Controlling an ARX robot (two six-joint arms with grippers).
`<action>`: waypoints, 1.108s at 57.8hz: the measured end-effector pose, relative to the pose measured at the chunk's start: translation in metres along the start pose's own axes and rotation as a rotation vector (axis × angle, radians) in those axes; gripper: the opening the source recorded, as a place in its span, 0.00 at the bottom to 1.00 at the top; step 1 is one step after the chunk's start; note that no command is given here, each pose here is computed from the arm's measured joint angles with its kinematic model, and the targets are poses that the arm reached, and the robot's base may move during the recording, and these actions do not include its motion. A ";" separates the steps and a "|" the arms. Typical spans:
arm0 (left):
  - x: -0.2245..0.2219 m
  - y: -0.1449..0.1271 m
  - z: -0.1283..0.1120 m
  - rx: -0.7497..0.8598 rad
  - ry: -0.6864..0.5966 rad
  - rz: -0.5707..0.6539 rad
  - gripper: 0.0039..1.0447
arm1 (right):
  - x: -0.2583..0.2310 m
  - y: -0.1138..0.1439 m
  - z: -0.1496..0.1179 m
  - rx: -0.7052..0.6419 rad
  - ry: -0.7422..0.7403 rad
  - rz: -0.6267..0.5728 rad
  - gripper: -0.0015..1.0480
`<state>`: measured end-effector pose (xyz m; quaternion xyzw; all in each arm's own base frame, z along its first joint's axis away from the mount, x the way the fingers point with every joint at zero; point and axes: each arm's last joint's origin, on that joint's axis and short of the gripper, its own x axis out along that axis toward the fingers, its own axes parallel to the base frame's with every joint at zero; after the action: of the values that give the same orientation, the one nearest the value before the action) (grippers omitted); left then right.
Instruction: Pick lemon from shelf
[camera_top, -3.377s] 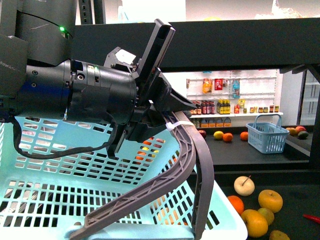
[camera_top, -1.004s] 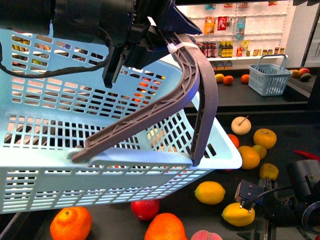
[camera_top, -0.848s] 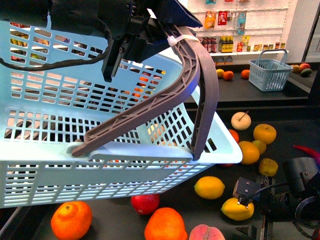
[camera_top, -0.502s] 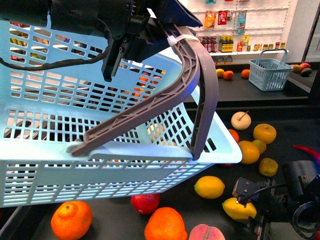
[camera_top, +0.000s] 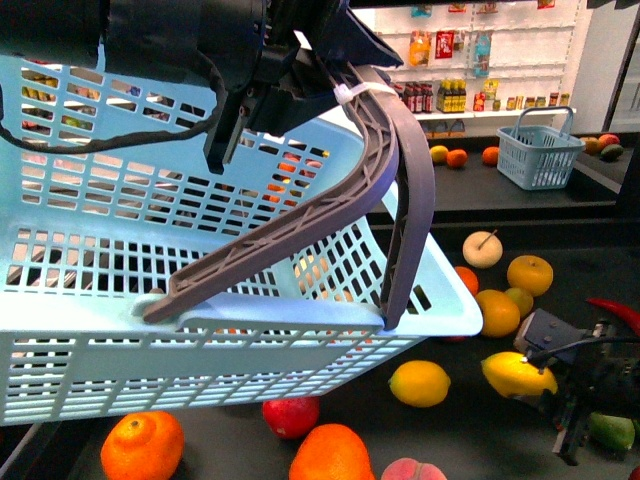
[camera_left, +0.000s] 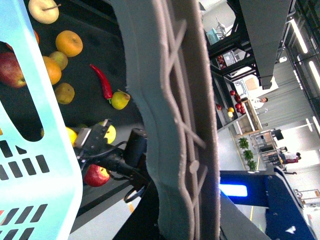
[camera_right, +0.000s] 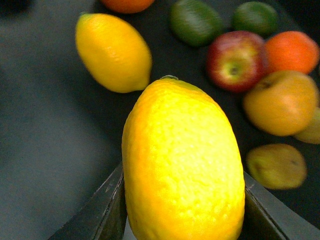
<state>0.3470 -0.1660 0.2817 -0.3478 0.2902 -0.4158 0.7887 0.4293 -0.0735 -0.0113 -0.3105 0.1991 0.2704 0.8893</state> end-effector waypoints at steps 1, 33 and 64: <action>0.000 0.000 0.000 0.000 0.000 0.000 0.08 | -0.007 -0.003 0.002 0.008 -0.009 -0.016 0.47; 0.000 0.000 0.000 0.000 -0.001 0.001 0.08 | -0.126 -0.023 0.173 0.128 -0.429 -0.140 0.47; 0.000 0.000 0.000 0.000 -0.001 0.001 0.08 | -0.099 0.061 0.224 0.216 -0.439 0.030 0.47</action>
<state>0.3470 -0.1660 0.2817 -0.3476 0.2900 -0.4155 0.7889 0.3578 0.0788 0.1763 -0.1443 0.0335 0.3219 0.9351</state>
